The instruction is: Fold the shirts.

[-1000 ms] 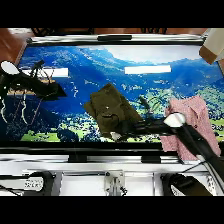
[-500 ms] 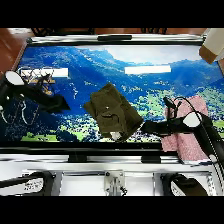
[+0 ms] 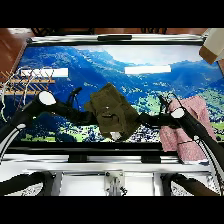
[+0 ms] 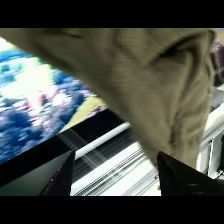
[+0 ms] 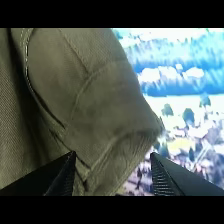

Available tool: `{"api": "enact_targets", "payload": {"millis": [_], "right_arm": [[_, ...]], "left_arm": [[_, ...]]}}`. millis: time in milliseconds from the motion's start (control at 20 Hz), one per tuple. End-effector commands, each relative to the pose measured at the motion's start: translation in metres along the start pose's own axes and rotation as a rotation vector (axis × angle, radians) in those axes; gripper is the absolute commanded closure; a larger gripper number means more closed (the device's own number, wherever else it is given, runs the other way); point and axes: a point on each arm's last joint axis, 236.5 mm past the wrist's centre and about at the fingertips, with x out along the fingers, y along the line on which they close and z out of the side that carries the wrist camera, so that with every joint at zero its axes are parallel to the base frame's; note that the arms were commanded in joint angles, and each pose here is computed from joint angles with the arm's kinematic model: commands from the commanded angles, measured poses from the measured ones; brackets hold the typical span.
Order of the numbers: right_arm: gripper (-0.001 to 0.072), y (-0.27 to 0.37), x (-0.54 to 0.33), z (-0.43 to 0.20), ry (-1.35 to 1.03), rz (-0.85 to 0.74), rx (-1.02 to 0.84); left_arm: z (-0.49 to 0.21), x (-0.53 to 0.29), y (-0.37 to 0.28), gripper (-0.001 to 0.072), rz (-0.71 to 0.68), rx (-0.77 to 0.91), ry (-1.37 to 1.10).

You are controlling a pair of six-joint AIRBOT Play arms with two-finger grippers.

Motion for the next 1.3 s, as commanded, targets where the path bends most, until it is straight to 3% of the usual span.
{"api": "enact_targets", "payload": {"millis": [0, 250, 350, 450, 500, 750, 1100, 1150, 1250], "right_arm": [[0.0129, -0.002, 0.007, 0.008, -0.025, 0.006, -0.017], [0.0129, -0.002, 0.007, 0.012, -0.043, 0.003, -0.033], [0.0129, -0.003, 0.007, 0.016, -0.062, -0.001, -0.031], [0.0129, -0.004, 0.008, 0.018, -0.066, -0.005, -0.029], [0.0129, -0.006, 0.010, 0.017, -0.061, -0.007, -0.023], [0.0129, -0.001, 0.001, 0.007, -0.009, 0.011, -0.082], [0.0127, -0.015, -0.037, 0.046, -0.105, -0.029, -0.121], [0.0068, -0.012, -0.026, 0.041, -0.075, -0.007, -0.130], [0.0068, -0.003, -0.002, 0.030, -0.019, 0.037, -0.166]], "left_arm": [[-0.008, 0.019, -0.024, 0.0105, -0.015, 0.026, 0.007], [0.010, 0.026, -0.040, 0.0116, -0.037, 0.030, -0.085], [0.012, 0.027, -0.040, 0.0314, -0.036, 0.035, -0.097], [0.009, 0.027, -0.040, 0.0567, -0.036, 0.046, -0.085], [0.007, 0.027, -0.041, 0.0648, -0.037, 0.062, -0.076], [0.004, 0.015, -0.046, 0.0648, -0.045, 0.104, -0.077], [-0.007, -0.010, -0.049, 0.0648, -0.042, 0.132, -0.068], [-0.008, -0.012, -0.051, 0.0648, -0.045, 0.134, -0.072], [-0.010, -0.013, -0.052, 0.0648, -0.047, 0.136, -0.064]]}}
